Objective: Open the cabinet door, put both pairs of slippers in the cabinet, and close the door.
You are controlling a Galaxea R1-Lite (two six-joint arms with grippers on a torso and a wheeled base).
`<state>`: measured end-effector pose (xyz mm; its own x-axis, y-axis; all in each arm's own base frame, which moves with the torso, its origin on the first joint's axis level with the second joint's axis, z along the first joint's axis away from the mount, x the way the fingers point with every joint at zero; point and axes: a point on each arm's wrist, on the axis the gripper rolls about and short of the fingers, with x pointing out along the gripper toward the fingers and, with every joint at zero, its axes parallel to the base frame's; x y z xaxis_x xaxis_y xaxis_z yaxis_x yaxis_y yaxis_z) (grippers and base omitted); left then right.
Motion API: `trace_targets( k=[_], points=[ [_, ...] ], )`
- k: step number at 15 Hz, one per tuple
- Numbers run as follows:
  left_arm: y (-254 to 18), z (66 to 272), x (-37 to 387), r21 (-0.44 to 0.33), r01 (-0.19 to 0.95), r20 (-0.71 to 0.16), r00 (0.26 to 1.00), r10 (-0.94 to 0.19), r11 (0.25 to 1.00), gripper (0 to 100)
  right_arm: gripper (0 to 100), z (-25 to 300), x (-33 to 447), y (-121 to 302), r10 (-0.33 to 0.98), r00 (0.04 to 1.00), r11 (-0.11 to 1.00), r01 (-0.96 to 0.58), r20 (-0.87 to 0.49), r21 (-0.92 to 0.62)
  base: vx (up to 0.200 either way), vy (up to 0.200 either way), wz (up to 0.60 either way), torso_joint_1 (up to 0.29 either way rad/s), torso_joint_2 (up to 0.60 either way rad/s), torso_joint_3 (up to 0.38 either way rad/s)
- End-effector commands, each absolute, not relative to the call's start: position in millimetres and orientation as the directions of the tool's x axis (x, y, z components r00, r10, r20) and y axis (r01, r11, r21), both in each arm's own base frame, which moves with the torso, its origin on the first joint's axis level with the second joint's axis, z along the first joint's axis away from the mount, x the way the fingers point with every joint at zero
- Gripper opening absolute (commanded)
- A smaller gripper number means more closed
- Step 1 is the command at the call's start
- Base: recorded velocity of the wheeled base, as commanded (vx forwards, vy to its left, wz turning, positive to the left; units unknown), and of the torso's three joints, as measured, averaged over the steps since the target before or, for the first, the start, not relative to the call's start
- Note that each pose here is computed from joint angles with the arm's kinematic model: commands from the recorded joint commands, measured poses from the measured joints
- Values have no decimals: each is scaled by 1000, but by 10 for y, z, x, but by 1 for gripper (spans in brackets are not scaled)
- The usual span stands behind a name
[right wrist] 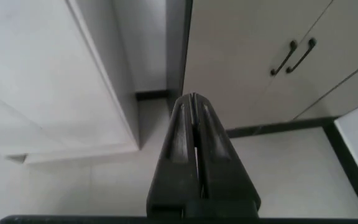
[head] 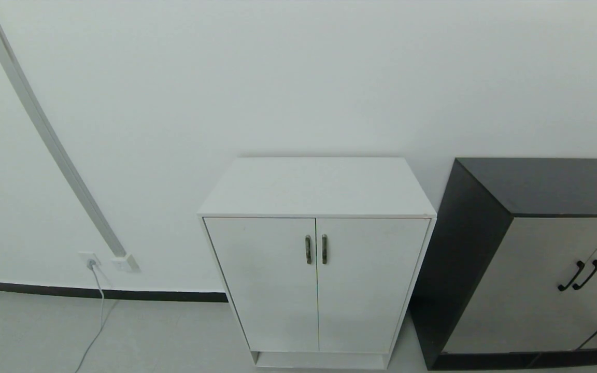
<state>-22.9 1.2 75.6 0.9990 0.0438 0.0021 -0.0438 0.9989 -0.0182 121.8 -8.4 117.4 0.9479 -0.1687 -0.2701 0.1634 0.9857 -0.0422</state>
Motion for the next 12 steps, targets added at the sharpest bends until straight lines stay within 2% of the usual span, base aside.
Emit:
trace_targets(
  k=[1,3,8,12],
  points=[
    [12,756,-228,-18,-44,2,999,44,999,0,0,1212,914,-64,-129,962,992,125,-242,-28,0,0,0,0,0,0],
    [12,756,-228,-18,-44,2,999,44,999,0,0,1152,669,-31,-36,962,999,36,-270,-7,0,0,0,0,0,0],
    [12,756,-228,-18,-44,2,999,44,999,0,0,884,253,16,76,915,997,-70,-396,28,0,0,0,0,0,0],
    [12,756,-228,-18,-44,2,999,44,999,0,0,816,133,27,130,910,991,-130,-393,27,0,0,0,0,0,0]
  ],
)
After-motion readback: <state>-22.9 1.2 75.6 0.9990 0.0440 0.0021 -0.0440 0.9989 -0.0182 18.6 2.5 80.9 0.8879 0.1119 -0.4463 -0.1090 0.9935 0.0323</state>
